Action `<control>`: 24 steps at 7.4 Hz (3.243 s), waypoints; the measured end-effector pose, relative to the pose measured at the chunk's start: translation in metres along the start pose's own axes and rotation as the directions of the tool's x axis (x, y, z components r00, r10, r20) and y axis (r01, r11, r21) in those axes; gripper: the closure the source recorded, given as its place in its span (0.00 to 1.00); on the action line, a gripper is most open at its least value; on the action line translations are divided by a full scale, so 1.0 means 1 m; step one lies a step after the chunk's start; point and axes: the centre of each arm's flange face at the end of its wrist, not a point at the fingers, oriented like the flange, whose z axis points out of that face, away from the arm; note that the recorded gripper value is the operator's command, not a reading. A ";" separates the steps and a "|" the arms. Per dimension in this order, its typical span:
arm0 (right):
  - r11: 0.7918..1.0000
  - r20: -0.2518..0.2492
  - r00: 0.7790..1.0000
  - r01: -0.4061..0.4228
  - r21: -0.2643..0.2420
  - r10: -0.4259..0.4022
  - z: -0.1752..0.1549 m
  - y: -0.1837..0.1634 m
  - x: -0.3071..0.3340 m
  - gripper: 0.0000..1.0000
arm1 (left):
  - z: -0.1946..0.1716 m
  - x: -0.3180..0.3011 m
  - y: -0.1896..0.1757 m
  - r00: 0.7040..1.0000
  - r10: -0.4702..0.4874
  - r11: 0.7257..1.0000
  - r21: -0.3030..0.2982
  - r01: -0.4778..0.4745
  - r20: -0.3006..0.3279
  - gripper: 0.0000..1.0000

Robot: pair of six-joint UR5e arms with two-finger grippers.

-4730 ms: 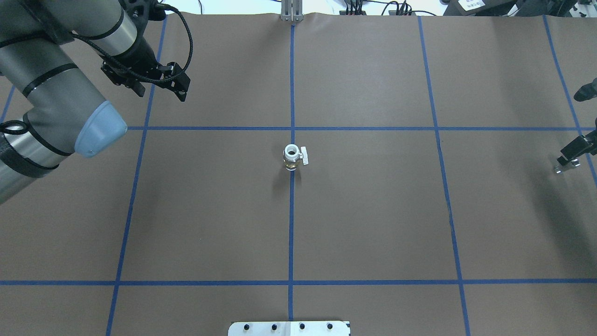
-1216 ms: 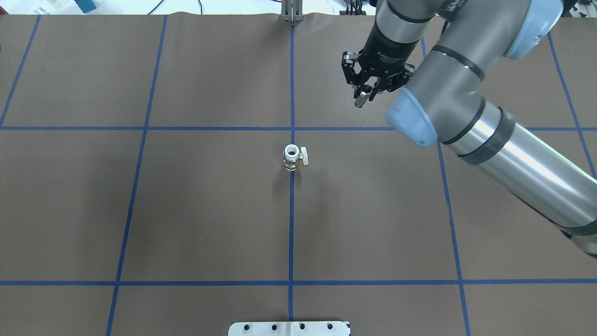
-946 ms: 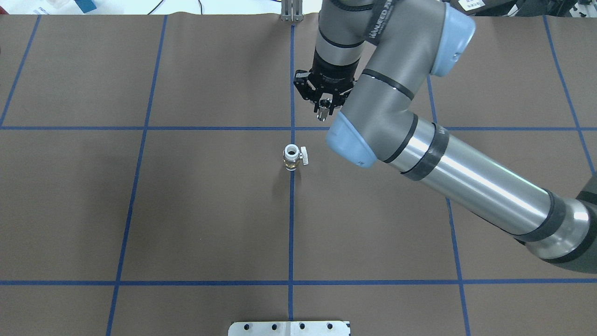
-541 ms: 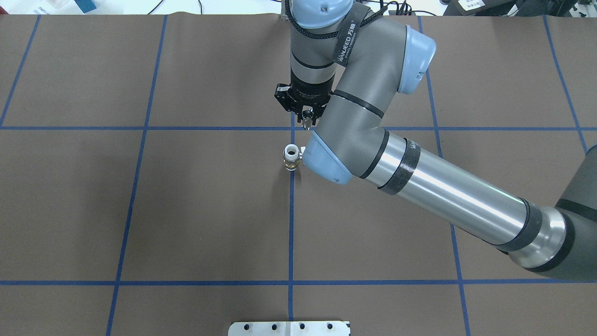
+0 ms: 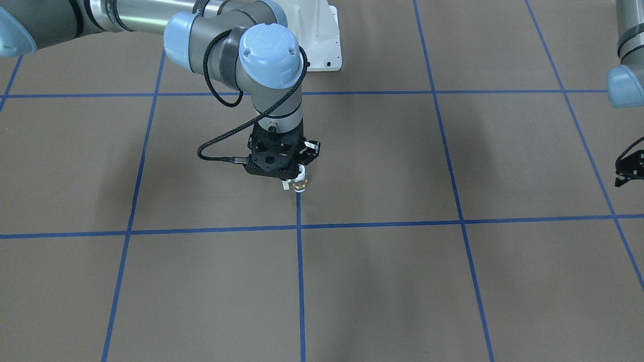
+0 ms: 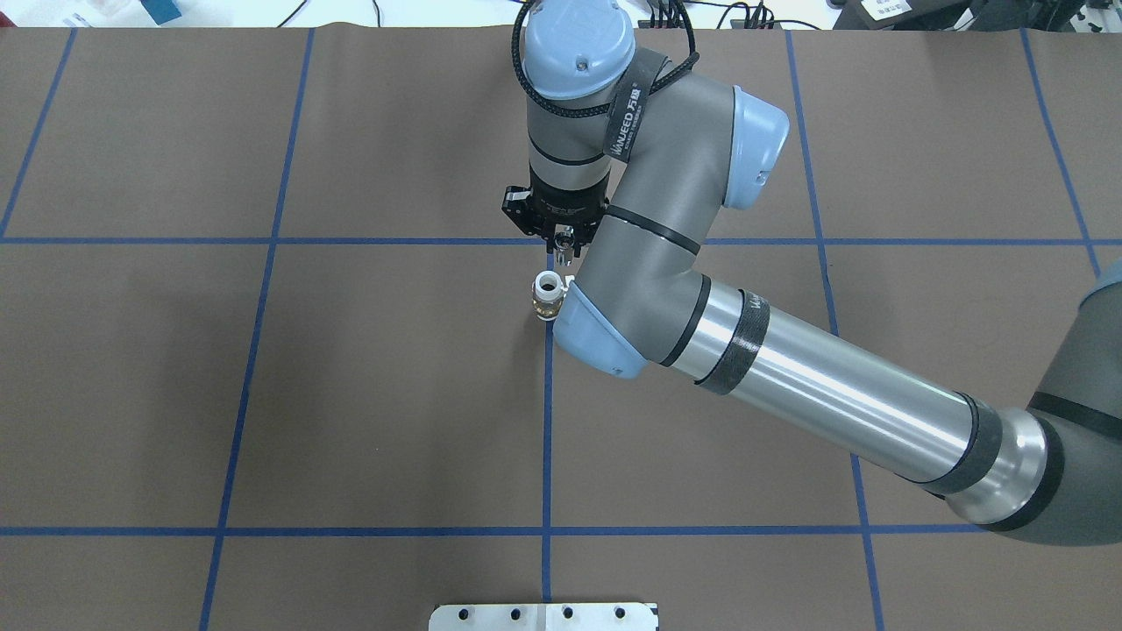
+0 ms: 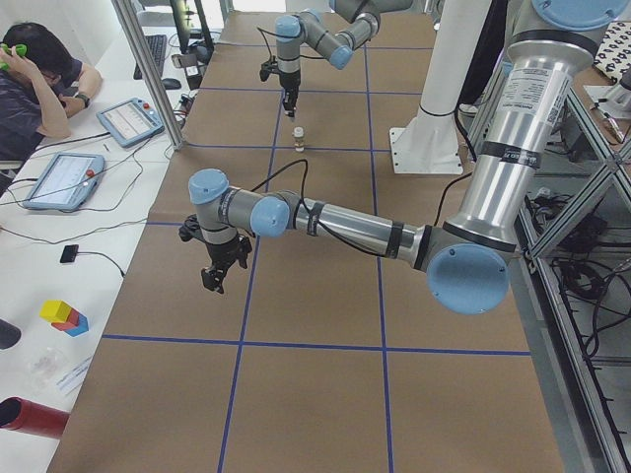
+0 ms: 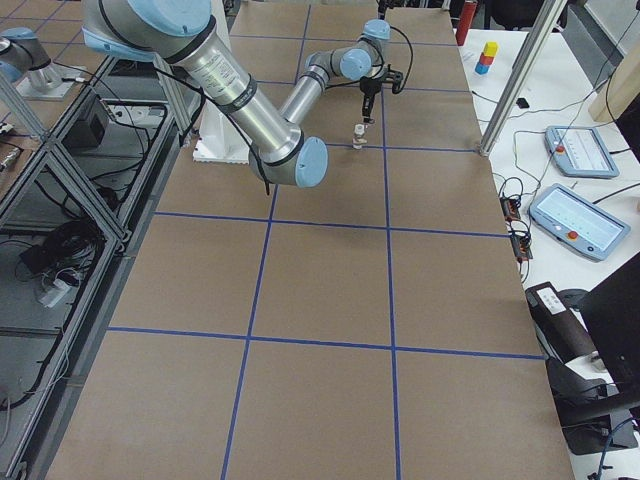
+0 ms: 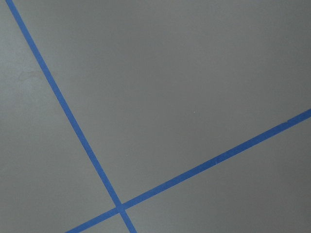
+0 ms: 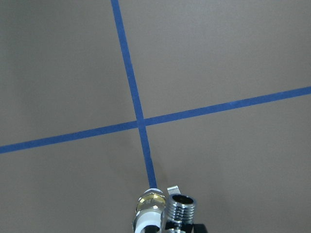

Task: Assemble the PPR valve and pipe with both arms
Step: 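Lower the fitting onto the valve top and twist it in with the right gripper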

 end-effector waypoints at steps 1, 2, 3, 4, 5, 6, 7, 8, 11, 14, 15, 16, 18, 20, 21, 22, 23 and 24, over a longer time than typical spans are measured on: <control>1.000 -0.002 1.000 0.005 -0.003 -0.005 0.004 0.004 -0.002 1.00 | 0.001 -0.001 0.001 1.000 -0.001 1.000 -0.003 0.001 -0.001 0.00; 1.000 -0.004 1.000 0.009 -0.007 -0.009 0.007 0.007 -0.003 1.00 | 0.002 -0.001 0.002 1.000 -0.001 1.000 -0.004 0.001 -0.001 0.00; 1.000 -0.002 1.000 0.014 -0.008 -0.014 0.009 0.008 -0.004 1.00 | 0.002 -0.001 0.002 1.000 -0.002 1.000 -0.004 0.002 0.000 0.00; 1.000 0.006 1.000 0.020 -0.008 -0.020 0.012 0.008 -0.006 1.00 | 0.002 -0.001 0.002 1.000 -0.002 1.000 -0.005 0.002 -0.001 0.00; 1.000 0.015 1.000 0.022 -0.005 -0.022 0.015 0.007 -0.008 1.00 | 0.003 -0.001 0.002 1.000 -0.002 1.000 -0.005 0.002 -0.001 0.00; 1.000 0.020 0.999 0.024 -0.004 -0.024 0.017 0.007 -0.009 1.00 | 0.003 -0.001 0.002 1.000 -0.002 1.000 -0.005 0.002 0.000 0.00; 1.000 0.023 0.999 0.026 -0.004 -0.026 0.018 0.007 -0.010 1.00 | 0.003 -0.001 0.002 1.000 -0.003 1.000 -0.006 0.003 -0.001 0.00; 1.000 0.025 0.999 0.026 -0.005 -0.026 0.018 0.007 -0.010 1.00 | 0.003 -0.002 0.002 1.000 -0.004 1.000 -0.007 0.004 0.000 0.00; 0.999 0.035 0.999 0.030 -0.010 -0.030 0.013 0.010 -0.011 1.00 | 0.004 -0.002 0.002 1.000 -0.005 1.000 -0.007 0.005 0.000 0.00; 1.000 0.034 0.999 0.028 -0.012 -0.028 0.014 0.010 -0.010 1.00 | 0.003 -0.002 0.002 1.000 -0.005 1.000 -0.006 0.005 0.000 0.00; 1.000 0.032 0.999 0.028 -0.013 -0.027 0.015 0.010 -0.010 1.00 | 0.003 -0.002 0.002 1.000 -0.005 1.000 -0.006 0.005 0.000 0.00; 1.000 0.031 0.999 0.027 -0.013 -0.027 0.016 0.010 -0.009 1.00 | 0.003 -0.002 0.002 1.000 -0.005 1.000 -0.007 0.005 0.000 0.00; 1.000 0.029 0.999 0.027 -0.014 -0.027 0.017 0.009 -0.008 1.00 | 0.004 -0.001 0.001 1.000 -0.005 1.000 -0.007 0.005 0.000 0.00; 1.000 0.030 0.999 0.028 -0.014 -0.027 0.016 0.009 -0.009 1.00 | 0.004 -0.001 0.001 1.000 -0.005 1.000 -0.007 0.005 0.000 0.00; 1.000 0.031 0.999 0.028 -0.014 -0.028 0.016 0.010 -0.010 1.00 | 0.004 -0.001 0.001 1.000 -0.006 1.000 -0.007 0.006 0.000 0.00; 0.999 0.031 0.999 0.029 -0.015 -0.028 0.016 0.011 -0.010 1.00 | 0.004 -0.001 0.001 1.000 -0.006 1.000 -0.008 0.006 0.000 0.00; 0.999 0.031 0.999 0.030 -0.016 -0.029 0.017 0.012 -0.011 1.00 | 0.004 -0.001 0.001 1.000 -0.006 1.000 -0.008 0.006 0.000 0.00; 0.999 0.030 0.999 0.031 -0.018 -0.031 0.018 0.014 -0.011 1.00 | 0.004 -0.001 0.001 1.000 -0.007 1.000 -0.008 0.007 0.000 0.00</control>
